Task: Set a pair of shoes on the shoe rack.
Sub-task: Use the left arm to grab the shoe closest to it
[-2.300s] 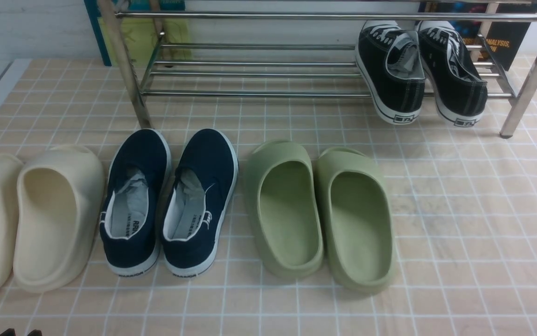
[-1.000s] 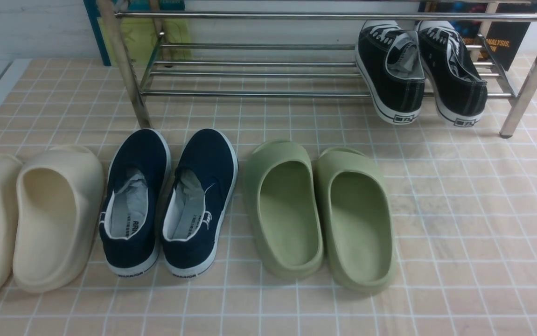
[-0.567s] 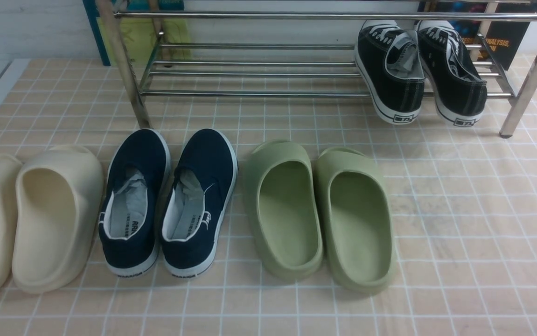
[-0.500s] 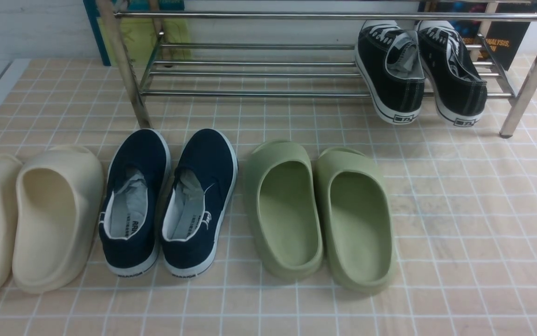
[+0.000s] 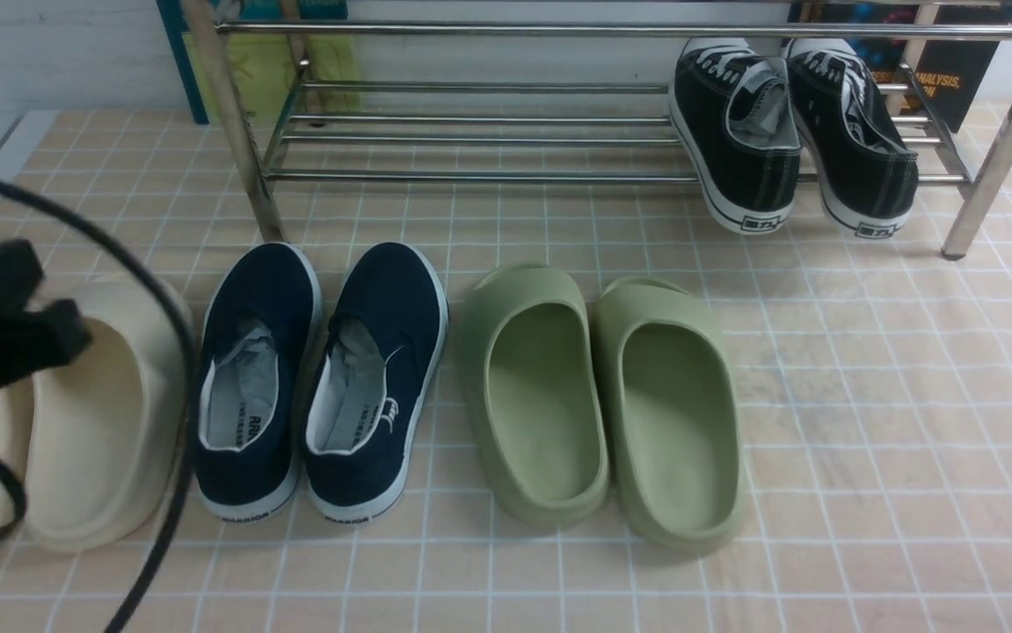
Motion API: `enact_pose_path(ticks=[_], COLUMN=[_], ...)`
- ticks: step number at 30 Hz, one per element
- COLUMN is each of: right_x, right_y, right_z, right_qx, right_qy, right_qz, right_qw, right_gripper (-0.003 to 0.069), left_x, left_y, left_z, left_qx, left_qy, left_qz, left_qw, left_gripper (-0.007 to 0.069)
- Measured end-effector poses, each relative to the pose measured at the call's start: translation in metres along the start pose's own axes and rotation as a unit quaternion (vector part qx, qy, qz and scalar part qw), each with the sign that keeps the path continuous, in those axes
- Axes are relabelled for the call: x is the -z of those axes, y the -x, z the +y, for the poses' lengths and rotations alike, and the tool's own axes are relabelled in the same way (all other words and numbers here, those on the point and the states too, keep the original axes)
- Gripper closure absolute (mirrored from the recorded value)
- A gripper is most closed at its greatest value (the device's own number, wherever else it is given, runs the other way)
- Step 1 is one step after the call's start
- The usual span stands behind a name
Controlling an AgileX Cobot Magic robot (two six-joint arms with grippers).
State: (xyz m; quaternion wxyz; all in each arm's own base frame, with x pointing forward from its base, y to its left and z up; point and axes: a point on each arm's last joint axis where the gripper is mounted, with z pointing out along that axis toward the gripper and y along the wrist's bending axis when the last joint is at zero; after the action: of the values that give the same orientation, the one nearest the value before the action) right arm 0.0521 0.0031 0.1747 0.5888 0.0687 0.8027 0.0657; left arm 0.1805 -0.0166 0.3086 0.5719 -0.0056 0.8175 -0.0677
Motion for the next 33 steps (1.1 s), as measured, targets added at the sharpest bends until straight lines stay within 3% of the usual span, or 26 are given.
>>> enact_pose_path(ticks=[5, 9, 17, 21, 24, 31, 33], right_x=[0.000, 0.000, 0.000, 0.000, 0.000, 0.000, 0.000], right_y=[0.000, 0.000, 0.000, 0.000, 0.000, 0.000, 0.000], right_z=[0.000, 0.000, 0.000, 0.000, 0.000, 0.000, 0.000], right_qx=[0.000, 0.000, 0.000, 0.000, 0.000, 0.000, 0.000], right_qy=[0.000, 0.000, 0.000, 0.000, 0.000, 0.000, 0.000], right_qz=[0.000, 0.000, 0.000, 0.000, 0.000, 0.000, 0.000], right_qw=[1.000, 1.000, 1.000, 1.000, 1.000, 1.000, 1.000], right_gripper=[0.0524, 0.0519, 0.0505, 0.0503, 0.0499, 0.0491, 0.0488], left_x=[-0.053, -0.093, -0.162, -0.184, -0.198, -0.200, -0.193], left_y=[0.012, 0.022, 0.007, -0.021, -0.042, -0.045, -0.033], left_z=[-0.006, -0.006, 0.003, 0.008, 0.012, 0.015, 0.014], left_qx=[0.000, -0.008, -0.051, -0.058, -0.066, -0.091, -0.091], left_qy=[-0.014, -0.014, 0.006, 0.011, 0.014, 0.020, 0.020], left_qz=[0.188, 0.254, 0.320, 0.374, 0.411, 0.425, 0.425], left_qw=[0.982, 0.967, 0.946, 0.926, 0.909, 0.901, 0.901], left_gripper=[0.0587, 0.0533, 0.0186, 0.0146, 0.0208, 0.0544, 0.0583])
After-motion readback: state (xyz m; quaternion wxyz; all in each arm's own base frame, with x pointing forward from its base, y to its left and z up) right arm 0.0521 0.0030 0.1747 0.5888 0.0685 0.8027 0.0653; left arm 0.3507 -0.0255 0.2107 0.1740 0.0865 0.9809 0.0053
